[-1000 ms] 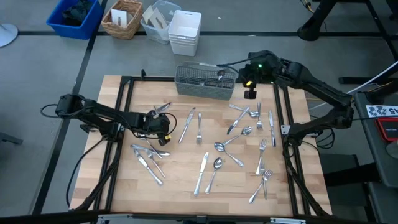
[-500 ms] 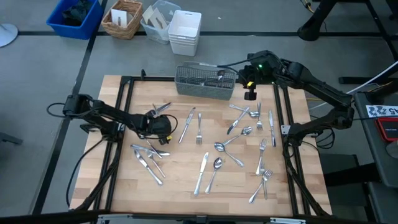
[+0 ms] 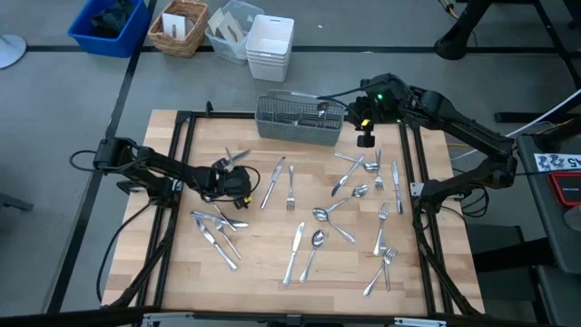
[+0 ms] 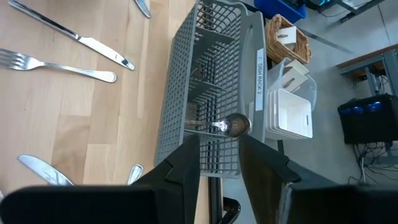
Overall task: Sort silverware
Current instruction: Put the spoon into the gray silverware organizer
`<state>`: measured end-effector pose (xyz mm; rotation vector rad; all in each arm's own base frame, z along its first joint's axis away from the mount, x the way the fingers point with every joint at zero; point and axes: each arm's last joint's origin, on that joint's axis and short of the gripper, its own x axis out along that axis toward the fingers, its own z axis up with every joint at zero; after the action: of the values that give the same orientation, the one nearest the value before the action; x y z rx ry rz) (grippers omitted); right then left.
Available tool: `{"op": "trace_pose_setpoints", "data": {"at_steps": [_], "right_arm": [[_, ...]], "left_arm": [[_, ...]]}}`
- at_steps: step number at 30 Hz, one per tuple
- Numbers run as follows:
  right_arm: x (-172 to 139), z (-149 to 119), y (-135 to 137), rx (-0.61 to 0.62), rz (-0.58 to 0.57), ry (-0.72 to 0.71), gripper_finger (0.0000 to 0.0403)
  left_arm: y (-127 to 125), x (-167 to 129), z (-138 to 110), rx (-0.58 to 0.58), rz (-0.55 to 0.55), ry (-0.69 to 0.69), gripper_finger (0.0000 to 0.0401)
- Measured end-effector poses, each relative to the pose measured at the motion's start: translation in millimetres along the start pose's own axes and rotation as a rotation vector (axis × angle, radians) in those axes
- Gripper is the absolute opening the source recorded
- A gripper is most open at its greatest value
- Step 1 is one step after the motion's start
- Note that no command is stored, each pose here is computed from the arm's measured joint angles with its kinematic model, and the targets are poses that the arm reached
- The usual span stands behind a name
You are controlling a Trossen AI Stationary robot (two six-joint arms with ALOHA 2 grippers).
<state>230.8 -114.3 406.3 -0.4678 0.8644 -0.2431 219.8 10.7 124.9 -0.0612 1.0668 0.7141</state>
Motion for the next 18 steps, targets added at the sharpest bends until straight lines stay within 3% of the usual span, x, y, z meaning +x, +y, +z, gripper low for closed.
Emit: {"op": "trace_pose_setpoints", "data": {"at_steps": [9, 15, 18], "right_arm": [[0, -2, 1, -0.002, 0.015, 0.019, 0.0115], [0, -3, 2, -0.003, 0.021, 0.027, 0.0115], [0, -3, 2, -0.006, 0.023, 0.030, 0.0115]], "left_arm": [[-4, -20, 30, -0.047, -0.105, -0.114, 0.0012], [2, -52, 60, -0.081, -0.191, -0.263, 0.0002], [6, -68, 75, -0.093, -0.239, -0.401, 0.0002]]}}
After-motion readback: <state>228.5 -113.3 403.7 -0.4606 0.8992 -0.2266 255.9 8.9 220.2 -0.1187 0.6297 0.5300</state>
